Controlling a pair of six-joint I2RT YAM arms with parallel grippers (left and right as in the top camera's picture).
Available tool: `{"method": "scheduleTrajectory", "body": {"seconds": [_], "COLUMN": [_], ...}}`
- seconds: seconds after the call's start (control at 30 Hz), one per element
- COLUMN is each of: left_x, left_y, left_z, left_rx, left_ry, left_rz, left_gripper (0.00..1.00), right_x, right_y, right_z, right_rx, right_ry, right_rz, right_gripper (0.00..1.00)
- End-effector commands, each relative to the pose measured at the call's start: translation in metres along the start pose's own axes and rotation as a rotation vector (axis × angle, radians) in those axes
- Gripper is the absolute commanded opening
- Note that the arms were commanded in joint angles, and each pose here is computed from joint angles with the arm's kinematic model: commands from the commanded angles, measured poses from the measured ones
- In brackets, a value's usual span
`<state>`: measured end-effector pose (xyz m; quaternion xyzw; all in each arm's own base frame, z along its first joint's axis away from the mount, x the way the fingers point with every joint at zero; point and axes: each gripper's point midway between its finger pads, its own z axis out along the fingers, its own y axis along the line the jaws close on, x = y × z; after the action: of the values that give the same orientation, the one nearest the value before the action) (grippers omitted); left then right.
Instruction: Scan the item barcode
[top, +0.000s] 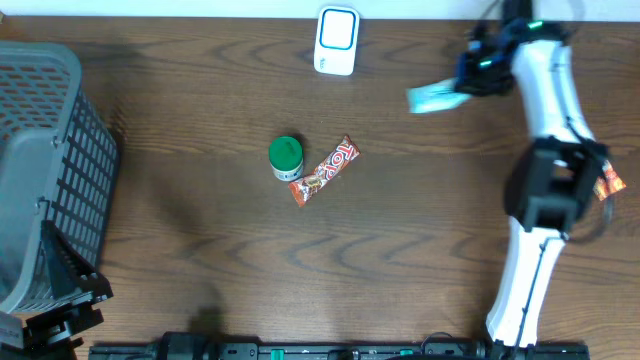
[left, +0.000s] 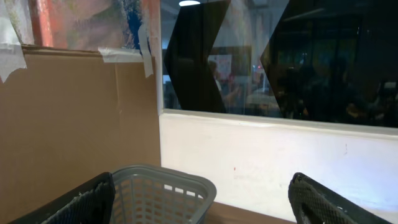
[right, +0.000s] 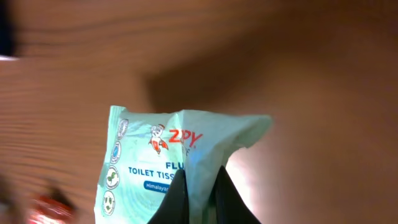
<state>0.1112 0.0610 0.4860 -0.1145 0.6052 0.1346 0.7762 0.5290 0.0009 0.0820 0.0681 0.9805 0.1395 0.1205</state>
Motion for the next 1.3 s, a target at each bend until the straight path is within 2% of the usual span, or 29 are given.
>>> {"method": "scheduleTrajectory", "body": {"seconds": [0.0, 0.07, 0.27, 0.4, 0.67, 0.73, 0.77, 0.83, 0.87, 0.97, 1.07, 1.17, 1.27], "left_x": [0.002, 0.002, -0.001, -0.004, -0.005, -0.005, -0.006, -0.006, -0.006, -0.007, -0.007, -0.008, -0.011], "left_y": [-0.002, -0.002, -0.002, -0.002, -0.001, -0.001, -0.001, -0.001, -0.001, -0.001, -0.001, -0.001, -0.001], "left_z": [0.004, 0.004, 0.004, 0.004, 0.004, 0.004, 0.004, 0.004, 0.004, 0.004, 0.004, 0.004, 0.004], "left_rx": [0.0, 0.0, -0.001, -0.002, -0.002, -0.002, -0.002, -0.002, -0.002, -0.002, -0.003, -0.003, -0.004], "left_ry": [0.01, 0.009, -0.003, -0.016, -0.018, -0.021, -0.022, -0.025, -0.025, -0.026, -0.026, -0.032, -0.044], "left_rz": [0.004, 0.003, -0.002, -0.007, -0.008, -0.009, -0.01, -0.011, -0.011, -0.011, -0.011, -0.014, -0.019], "left_gripper": [0.89, 0.89, 0.89, 0.89, 0.89, 0.89, 0.89, 0.89, 0.89, 0.89, 0.89, 0.89, 0.89], "right_x": [0.003, 0.027, 0.075, 0.115, 0.189, 0.197, 0.197, 0.187, 0.18, 0.147, 0.104, 0.072, 0.063], "right_y": [-0.083, -0.125, -0.205, -0.251, -0.305, -0.314, -0.318, -0.317, -0.313, -0.286, -0.232, -0.157, -0.088], "right_z": [-0.141, -0.191, -0.238, -0.231, -0.179, -0.177, -0.179, -0.189, -0.193, -0.203, -0.201, -0.196, -0.187], "right_rx": [0.533, 0.757, 1.001, 1.084, 1.157, 1.159, 1.156, 1.119, 1.09, 0.918, 0.593, 0.275, 0.12], "right_ry": [-0.148, -0.136, -0.156, -0.111, 0.035, 0.043, 0.047, 0.029, 0.014, -0.062, -0.133, -0.164, -0.136], "right_rz": [0.02, 0.113, 0.534, 0.755, 0.954, 0.968, 0.959, 0.931, 0.923, 0.872, 0.763, 0.597, 0.43], "right_gripper": [0.01, 0.01, 0.01, 0.01, 0.01, 0.18, 0.34, 0.76, 0.86, 0.99, 0.99, 0.99, 0.99]}}
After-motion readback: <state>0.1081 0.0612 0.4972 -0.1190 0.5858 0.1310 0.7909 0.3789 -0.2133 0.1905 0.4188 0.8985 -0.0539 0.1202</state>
